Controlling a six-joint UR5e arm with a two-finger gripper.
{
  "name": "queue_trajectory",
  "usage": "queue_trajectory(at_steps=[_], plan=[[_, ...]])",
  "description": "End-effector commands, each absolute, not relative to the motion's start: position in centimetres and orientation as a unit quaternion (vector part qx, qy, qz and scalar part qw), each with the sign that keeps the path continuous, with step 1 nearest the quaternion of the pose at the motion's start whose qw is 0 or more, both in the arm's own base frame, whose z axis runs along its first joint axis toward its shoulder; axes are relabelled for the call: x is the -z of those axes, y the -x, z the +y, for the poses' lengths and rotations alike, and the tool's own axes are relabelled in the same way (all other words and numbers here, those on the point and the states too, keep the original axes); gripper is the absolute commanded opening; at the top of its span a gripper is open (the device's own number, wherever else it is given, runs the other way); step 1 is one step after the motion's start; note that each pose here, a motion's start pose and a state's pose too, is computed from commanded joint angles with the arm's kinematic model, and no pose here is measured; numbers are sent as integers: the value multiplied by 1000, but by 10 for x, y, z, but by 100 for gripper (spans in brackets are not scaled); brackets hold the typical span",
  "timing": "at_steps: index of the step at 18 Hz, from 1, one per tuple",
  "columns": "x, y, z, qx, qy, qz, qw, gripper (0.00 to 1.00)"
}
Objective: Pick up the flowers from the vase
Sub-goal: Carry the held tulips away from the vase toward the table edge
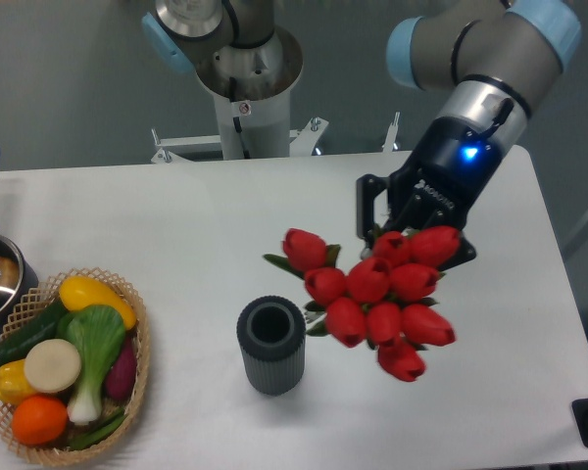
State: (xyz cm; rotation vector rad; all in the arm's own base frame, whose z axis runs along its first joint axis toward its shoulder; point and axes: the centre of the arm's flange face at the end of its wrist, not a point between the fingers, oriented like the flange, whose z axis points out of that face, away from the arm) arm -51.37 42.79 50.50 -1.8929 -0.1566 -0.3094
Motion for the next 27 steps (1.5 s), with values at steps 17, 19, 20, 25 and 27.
queue_trajectory(at_steps=[17,19,20,25,27], plan=[[-413,595,310,-123,942,-84,300,0],[-401,601,303,-129,950,-94,269,0],[-398,604,301,-131,951,-96,263,0],[-386,615,293,-155,966,-102,180,0],[-381,616,295,-151,971,-93,158,0]])
